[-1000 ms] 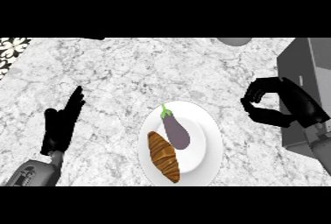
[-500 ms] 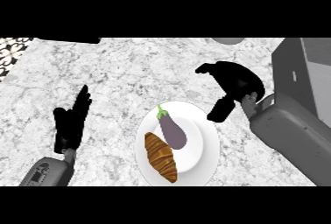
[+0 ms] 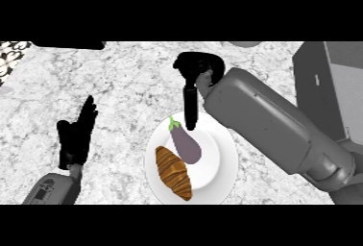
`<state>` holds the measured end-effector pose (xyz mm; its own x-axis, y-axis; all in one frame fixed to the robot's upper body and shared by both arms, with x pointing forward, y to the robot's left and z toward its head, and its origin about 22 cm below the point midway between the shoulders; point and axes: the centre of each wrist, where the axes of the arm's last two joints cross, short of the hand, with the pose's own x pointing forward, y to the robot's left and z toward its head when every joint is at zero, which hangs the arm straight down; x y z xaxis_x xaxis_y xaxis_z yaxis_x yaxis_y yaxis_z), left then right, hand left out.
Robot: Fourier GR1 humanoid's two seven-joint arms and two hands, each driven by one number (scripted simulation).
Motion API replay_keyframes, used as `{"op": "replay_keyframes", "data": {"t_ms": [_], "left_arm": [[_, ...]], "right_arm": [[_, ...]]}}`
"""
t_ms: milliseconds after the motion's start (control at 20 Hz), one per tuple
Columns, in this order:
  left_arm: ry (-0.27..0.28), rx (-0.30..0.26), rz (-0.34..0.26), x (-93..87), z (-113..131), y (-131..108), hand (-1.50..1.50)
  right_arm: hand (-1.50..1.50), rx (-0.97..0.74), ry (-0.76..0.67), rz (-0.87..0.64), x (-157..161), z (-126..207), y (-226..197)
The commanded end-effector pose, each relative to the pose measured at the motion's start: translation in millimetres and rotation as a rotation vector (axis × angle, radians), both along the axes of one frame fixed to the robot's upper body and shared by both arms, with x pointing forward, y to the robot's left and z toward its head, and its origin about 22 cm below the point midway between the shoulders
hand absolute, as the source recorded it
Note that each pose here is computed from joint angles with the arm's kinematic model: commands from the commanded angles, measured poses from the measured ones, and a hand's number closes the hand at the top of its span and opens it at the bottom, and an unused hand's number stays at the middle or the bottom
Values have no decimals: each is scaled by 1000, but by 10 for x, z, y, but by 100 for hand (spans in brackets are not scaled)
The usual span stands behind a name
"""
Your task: Pick the eggplant from the plate and place it in the cardboard box
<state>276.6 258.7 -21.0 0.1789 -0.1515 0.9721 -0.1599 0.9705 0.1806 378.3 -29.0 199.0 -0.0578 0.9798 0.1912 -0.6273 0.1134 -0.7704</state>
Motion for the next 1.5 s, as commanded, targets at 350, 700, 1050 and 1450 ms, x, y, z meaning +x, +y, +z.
{"op": "replay_keyframes", "data": {"t_ms": [350,700,1050,1450], "left_arm": [[1,-3,2,-47,22,53,0],[-5,7,-17,-16,-50,-76,0],[-2,-12,-20,36,-38,-68,0],[-7,4,-9,63,-49,-56,0]], "right_arm": [[-150,-323,226,-13,72,-205,721],[-150,-417,310,-49,155,-412,665],[-150,-432,339,-79,133,-467,694],[-150,-498,333,-85,-52,-571,810]]}}
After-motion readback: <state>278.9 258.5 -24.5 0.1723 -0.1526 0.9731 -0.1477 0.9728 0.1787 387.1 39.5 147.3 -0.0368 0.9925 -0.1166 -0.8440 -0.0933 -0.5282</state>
